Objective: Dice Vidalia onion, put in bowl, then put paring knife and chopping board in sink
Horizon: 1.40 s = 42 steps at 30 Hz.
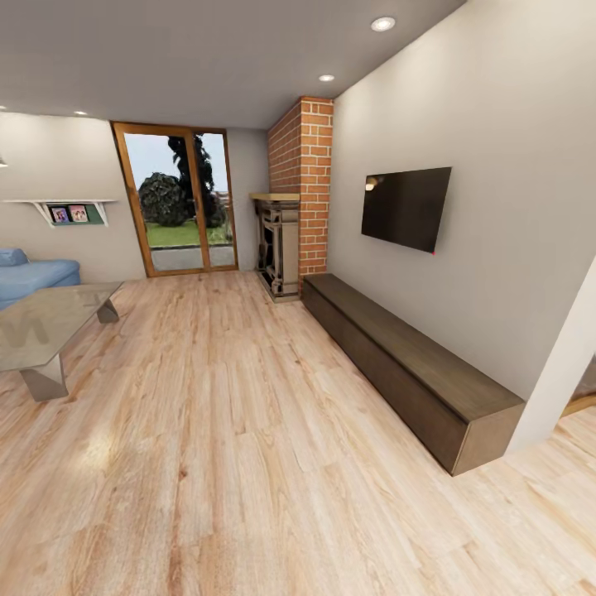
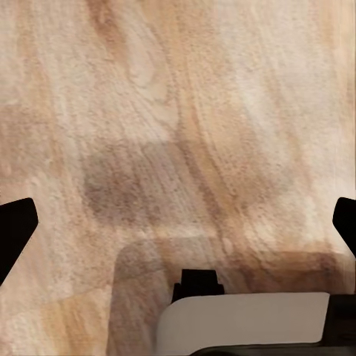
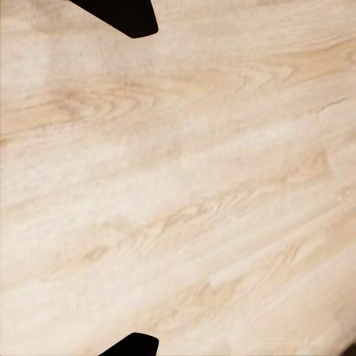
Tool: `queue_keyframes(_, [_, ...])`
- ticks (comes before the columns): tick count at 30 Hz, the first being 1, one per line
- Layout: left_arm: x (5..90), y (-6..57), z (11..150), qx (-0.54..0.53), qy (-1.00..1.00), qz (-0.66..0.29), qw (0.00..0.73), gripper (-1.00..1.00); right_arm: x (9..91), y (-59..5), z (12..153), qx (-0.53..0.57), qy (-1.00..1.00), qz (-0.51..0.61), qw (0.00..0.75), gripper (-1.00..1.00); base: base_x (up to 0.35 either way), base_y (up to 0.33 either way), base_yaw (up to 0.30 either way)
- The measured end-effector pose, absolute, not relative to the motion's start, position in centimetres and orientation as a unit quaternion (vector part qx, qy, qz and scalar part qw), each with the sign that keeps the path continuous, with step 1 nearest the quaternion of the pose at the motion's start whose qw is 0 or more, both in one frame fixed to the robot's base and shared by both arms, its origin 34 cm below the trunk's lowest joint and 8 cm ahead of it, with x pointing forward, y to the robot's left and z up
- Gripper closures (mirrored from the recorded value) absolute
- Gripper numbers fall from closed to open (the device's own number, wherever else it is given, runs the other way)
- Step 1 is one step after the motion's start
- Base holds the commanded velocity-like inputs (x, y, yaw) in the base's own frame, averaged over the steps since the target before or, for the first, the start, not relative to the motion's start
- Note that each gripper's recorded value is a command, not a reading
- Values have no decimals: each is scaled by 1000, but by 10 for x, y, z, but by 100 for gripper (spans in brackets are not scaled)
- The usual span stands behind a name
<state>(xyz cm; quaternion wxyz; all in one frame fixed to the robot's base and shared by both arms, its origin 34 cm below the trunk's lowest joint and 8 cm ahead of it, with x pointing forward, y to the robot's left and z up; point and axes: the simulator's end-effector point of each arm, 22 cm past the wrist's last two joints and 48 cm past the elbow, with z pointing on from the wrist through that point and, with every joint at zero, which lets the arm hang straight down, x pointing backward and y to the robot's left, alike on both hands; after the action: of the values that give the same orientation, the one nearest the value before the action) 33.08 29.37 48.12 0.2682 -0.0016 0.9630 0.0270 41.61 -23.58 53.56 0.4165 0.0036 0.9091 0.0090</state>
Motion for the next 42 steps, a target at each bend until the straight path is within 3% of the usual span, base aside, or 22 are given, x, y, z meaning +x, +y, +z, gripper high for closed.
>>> queue_keyframes(9, [326,297,482,-1,959,30,283,-100,402,-236,527,5,915,9,402,-100,0,0,-43])
queue_keyframes(26, [326,297,482,-1,958,29,284,-100,401,-237,526,6,916,8,400,-100,1,0,-230])
queue_keyframes(42, [326,298,483,-1,958,30,285,-100,399,-236,525,7,917,9,399,-100,227,0,-243])
